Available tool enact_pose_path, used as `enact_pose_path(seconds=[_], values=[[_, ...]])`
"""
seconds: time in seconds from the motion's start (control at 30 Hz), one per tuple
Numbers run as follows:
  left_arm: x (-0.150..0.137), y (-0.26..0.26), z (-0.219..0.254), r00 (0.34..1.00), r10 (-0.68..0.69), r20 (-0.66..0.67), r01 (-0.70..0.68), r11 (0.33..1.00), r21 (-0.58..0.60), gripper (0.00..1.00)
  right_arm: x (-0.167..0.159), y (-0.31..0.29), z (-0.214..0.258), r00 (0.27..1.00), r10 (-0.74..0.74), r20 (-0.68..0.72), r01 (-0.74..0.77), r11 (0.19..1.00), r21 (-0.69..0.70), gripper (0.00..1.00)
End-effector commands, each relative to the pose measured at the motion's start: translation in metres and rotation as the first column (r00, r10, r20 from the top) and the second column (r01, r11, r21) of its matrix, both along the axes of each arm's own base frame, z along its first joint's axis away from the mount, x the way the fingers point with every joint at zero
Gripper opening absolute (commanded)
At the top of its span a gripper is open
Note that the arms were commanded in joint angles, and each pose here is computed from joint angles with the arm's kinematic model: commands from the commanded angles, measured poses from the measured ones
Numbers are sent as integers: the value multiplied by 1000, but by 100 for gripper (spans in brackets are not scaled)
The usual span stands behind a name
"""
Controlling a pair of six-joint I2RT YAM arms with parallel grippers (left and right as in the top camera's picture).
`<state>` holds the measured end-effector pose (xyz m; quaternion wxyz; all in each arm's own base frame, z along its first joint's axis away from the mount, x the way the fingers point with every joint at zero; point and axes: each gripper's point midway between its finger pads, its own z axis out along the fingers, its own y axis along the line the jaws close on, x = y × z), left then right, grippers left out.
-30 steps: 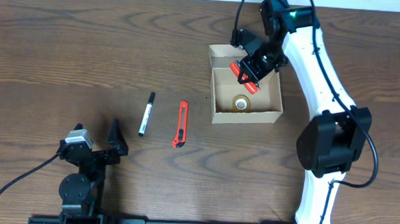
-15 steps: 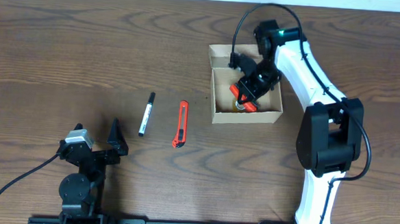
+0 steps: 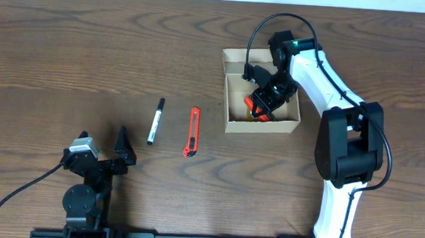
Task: Pack container
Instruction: 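Withdraw the right gripper and move it over the blue marker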
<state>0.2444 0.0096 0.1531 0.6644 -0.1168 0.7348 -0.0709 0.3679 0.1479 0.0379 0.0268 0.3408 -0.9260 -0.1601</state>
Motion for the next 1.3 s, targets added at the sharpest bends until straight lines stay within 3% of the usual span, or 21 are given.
enact_pose_path(seconds=[0.0, 0.17, 0.53, 0.7, 0.83, 1.03, 1.1, 1.17, 1.27], values=[[-1, 5, -18, 998, 25, -55, -23, 999, 25, 95, -3, 3, -3, 1000, -6, -15, 6, 1000, -1, 20], [-1, 5, -18, 998, 24, -55, -23, 999, 25, 95, -4, 3, -3, 1000, -6, -16, 6, 1000, -2, 35], [-1, 5, -18, 998, 24, -55, -23, 999, 25, 95, 1, 4, 4, 1000, -23, -5, 23, 1000, 0, 46], [-1, 5, -18, 998, 24, -55, -23, 999, 25, 95, 18, 7, 33, 998, -43, 53, 42, 999, 8, 48], [-1, 5, -18, 998, 24, -55, -23, 999, 25, 95, 42, 7, 82, 985, -86, 152, 86, 996, 7, 52], [-1, 5, -18, 998, 24, -55, -23, 999, 25, 95, 62, -44, 166, 906, -247, 343, 316, 935, -162, 92], [-1, 5, -18, 998, 24, -55, -23, 999, 25, 95, 59, -67, 183, 872, -301, 387, 403, 889, -217, 92], [-1, 5, -18, 998, 24, -55, -23, 999, 25, 95, 50, -89, 199, 828, -375, 416, 499, 831, -245, 99], [-1, 5, -18, 998, 24, -55, -23, 999, 25, 95, 36, -120, 218, 761, -466, 450, 610, 749, -257, 99]])
